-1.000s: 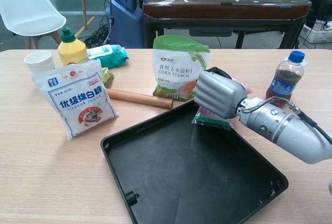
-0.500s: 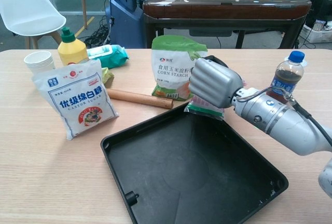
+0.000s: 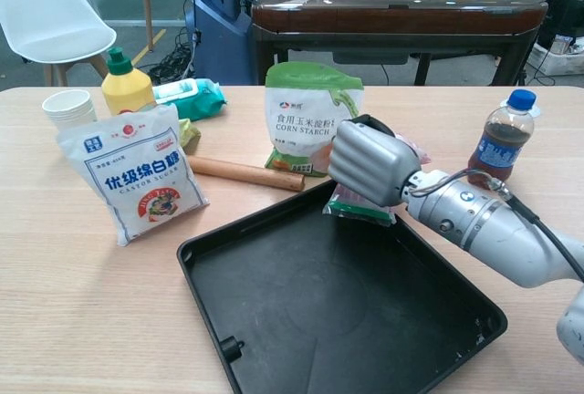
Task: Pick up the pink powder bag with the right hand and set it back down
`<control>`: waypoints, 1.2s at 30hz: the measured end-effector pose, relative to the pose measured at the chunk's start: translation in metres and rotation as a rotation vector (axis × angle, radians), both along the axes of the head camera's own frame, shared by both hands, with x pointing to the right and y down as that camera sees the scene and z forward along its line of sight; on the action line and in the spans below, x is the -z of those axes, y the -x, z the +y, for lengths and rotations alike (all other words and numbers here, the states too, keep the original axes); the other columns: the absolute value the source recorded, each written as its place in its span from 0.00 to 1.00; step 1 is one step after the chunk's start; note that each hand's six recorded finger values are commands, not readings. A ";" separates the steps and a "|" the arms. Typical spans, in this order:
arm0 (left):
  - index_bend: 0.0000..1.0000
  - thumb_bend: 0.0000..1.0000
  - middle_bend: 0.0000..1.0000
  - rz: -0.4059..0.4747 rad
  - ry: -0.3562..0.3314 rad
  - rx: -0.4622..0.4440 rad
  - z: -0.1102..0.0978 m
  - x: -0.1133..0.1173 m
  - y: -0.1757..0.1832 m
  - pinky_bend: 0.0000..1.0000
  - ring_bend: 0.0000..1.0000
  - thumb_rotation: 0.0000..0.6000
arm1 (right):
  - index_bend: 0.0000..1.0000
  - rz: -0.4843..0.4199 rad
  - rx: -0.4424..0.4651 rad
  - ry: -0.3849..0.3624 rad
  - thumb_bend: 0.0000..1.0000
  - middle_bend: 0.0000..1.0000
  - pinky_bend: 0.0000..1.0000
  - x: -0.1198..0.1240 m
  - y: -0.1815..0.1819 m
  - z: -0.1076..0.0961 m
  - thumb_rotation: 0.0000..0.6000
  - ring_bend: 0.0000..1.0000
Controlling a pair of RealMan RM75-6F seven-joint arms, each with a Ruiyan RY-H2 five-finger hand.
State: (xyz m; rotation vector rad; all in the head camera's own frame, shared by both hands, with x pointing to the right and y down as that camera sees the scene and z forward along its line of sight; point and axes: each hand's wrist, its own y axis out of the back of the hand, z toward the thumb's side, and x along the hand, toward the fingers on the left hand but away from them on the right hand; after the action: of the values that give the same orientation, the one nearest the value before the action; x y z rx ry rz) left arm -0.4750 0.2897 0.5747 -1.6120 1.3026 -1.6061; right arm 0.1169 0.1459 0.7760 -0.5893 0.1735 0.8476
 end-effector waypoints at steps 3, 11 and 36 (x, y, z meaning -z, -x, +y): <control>0.08 0.23 0.09 0.002 -0.001 -0.002 0.000 0.000 -0.001 0.13 0.03 1.00 | 0.78 0.003 -0.007 0.003 0.46 0.88 0.91 -0.001 -0.002 0.001 1.00 0.87; 0.08 0.23 0.09 0.000 -0.014 -0.004 -0.001 0.005 -0.001 0.13 0.03 1.00 | 0.78 -0.072 -0.042 -0.014 0.46 0.88 0.91 0.014 0.004 -0.013 1.00 0.87; 0.08 0.23 0.09 -0.007 -0.010 -0.038 -0.007 0.007 -0.014 0.13 0.03 1.00 | 0.81 -0.726 -0.668 0.579 0.45 0.86 0.89 0.070 -0.063 -0.046 1.00 0.85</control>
State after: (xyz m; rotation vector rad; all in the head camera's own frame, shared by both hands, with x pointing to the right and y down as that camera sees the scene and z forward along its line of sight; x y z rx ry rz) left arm -0.4607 0.2825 0.5677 -1.6143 1.2671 -1.5791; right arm 0.1799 0.1004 0.7057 -1.5116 -0.4877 1.1705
